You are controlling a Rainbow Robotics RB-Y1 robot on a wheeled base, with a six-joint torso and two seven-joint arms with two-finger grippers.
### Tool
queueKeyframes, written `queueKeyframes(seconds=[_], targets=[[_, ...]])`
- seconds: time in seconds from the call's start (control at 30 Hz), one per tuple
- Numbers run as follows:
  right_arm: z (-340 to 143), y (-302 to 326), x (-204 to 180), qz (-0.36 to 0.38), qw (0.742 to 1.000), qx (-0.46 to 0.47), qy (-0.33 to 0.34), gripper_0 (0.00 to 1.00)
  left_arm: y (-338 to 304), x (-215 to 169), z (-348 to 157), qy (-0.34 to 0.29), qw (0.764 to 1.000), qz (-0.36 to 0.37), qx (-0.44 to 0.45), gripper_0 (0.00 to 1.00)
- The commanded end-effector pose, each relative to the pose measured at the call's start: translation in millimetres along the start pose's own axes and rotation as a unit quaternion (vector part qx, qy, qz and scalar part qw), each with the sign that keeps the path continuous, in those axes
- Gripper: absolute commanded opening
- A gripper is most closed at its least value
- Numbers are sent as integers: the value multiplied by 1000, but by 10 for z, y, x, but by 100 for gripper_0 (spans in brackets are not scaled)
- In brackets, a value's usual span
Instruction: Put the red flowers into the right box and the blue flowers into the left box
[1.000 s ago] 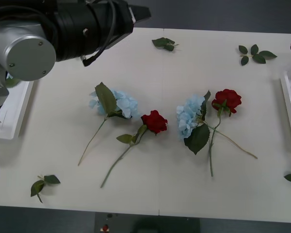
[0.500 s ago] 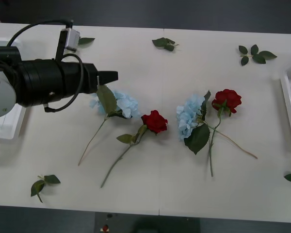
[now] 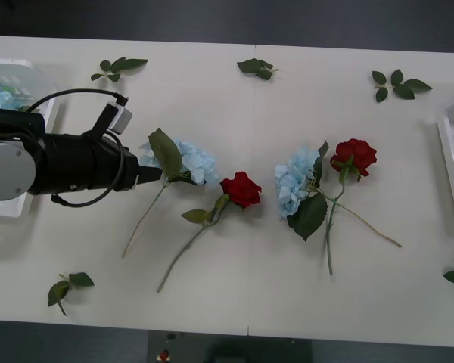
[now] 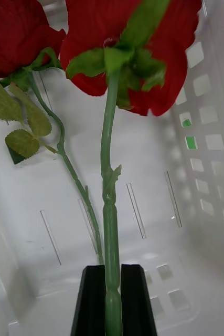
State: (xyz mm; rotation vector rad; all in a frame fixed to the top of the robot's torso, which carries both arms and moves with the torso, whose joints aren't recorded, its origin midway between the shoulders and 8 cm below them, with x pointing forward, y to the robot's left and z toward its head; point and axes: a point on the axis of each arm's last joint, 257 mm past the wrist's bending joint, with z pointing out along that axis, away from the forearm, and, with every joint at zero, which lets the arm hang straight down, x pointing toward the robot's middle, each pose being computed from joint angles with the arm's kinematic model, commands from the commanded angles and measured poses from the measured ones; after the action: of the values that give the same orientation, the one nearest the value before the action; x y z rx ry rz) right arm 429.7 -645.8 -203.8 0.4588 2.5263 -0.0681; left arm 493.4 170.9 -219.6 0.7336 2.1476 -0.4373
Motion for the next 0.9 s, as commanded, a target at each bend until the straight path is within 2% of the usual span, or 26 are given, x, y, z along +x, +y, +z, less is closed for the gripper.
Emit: queueKeyframes(seconds=[0.03,0.07,0.1,0.43,0.9], targets=[[-78,-20,-202,14,999,8,-32,62,76,13,76,2,998,56,-13,100],[-45,-1,-197,14,999,7,-34,91,80,62,115,10,998,66,-17,100],[-34,4,-199,15,999,7,-36,100,80,95,141,16,997,69,-19,100],[-76,181,-264,-3,999,-8,-37,100,56,322,380,50,996,74,-14,100],[-554,1313,-264,-53,990,-128,40,100,14,535,688,73,994,82,-14,100]])
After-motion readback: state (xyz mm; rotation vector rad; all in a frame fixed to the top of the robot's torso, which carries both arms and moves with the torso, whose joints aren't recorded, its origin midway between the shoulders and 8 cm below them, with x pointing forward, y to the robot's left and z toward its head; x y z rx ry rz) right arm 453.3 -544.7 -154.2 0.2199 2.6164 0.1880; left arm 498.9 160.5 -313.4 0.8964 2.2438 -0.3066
